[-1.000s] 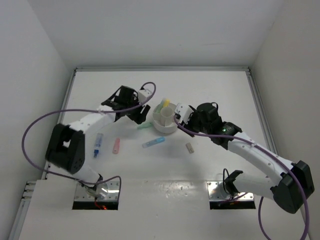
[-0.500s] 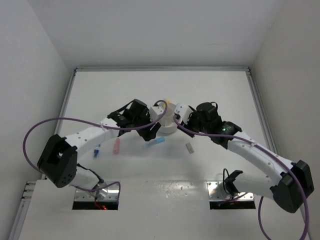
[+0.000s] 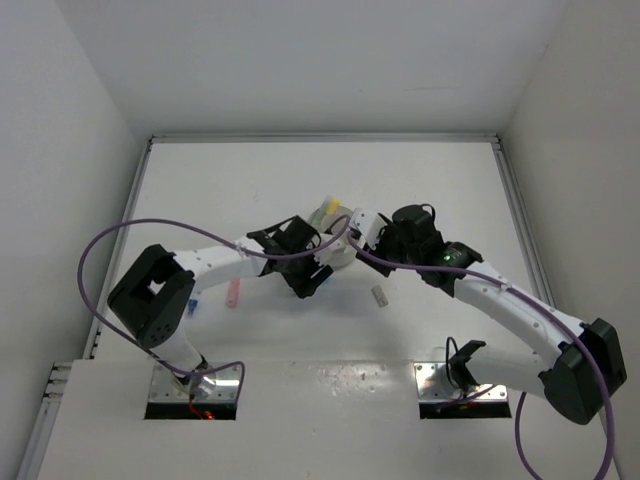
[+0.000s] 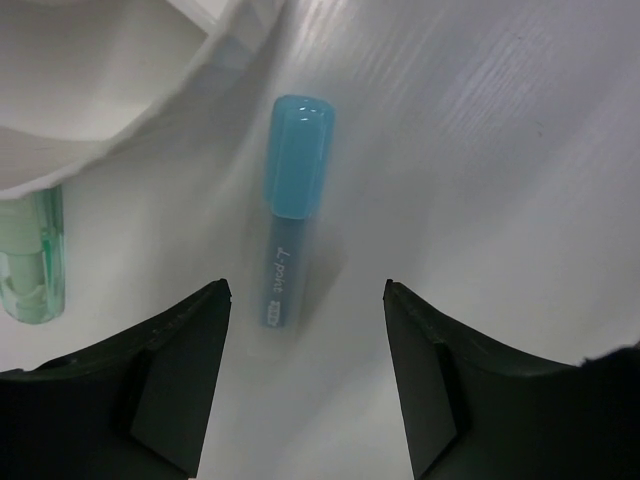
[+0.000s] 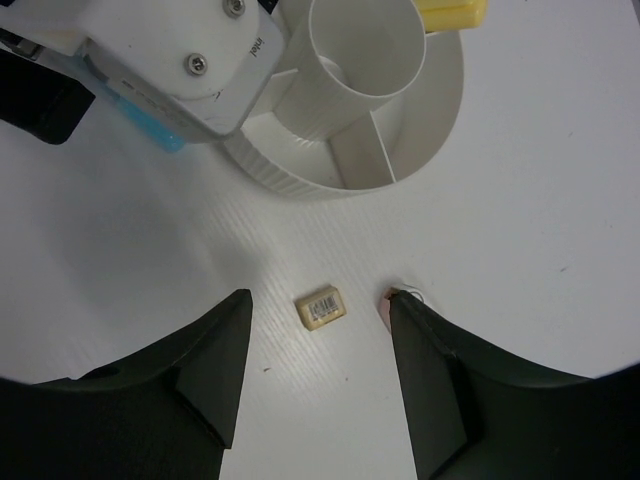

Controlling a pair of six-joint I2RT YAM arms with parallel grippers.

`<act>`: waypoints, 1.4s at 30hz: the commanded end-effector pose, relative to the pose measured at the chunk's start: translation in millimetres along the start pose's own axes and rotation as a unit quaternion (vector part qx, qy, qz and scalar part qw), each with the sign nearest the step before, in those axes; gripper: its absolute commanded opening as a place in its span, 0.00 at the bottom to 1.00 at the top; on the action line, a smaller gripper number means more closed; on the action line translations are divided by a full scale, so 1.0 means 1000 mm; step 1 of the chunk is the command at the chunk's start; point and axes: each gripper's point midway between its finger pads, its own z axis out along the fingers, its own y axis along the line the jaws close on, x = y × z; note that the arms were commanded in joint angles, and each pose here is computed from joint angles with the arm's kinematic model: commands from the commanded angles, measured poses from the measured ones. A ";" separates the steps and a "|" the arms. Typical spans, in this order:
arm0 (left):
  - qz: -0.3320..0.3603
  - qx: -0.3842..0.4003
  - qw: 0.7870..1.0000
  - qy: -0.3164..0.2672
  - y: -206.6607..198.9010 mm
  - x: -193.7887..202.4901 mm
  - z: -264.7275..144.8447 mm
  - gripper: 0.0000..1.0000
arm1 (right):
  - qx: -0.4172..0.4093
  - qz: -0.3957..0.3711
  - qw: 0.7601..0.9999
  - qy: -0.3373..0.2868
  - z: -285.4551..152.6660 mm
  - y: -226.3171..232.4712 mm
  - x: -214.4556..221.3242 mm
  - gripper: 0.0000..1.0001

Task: Sort the stationery into containers
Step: Pick up the pen from the center of the board.

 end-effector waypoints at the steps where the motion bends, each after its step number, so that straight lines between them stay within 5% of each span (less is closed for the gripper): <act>1: 0.012 -0.028 0.999 -0.015 0.008 -0.018 0.001 0.69 | 0.010 -0.008 0.999 -0.045 -0.004 -0.011 -0.030 0.58; 22: 0.009 -0.035 0.998 0.049 0.016 0.015 0.044 0.46 | 0.015 -0.009 0.998 -0.052 -0.010 -0.012 -0.033 0.58; 31: 0.004 -0.047 0.997 0.064 0.019 0.017 0.033 0.13 | 0.017 -0.009 0.998 -0.056 -0.013 -0.013 -0.035 0.58; 36: -0.023 -0.068 0.997 0.016 0.018 -0.011 -0.014 0.03 | 0.021 -0.007 0.998 -0.055 -0.013 -0.016 -0.034 0.58; 42: -0.095 -0.099 0.980 -0.141 0.029 -0.069 -0.115 0.00 | 0.018 -0.006 0.999 -0.050 -0.010 -0.015 -0.032 0.50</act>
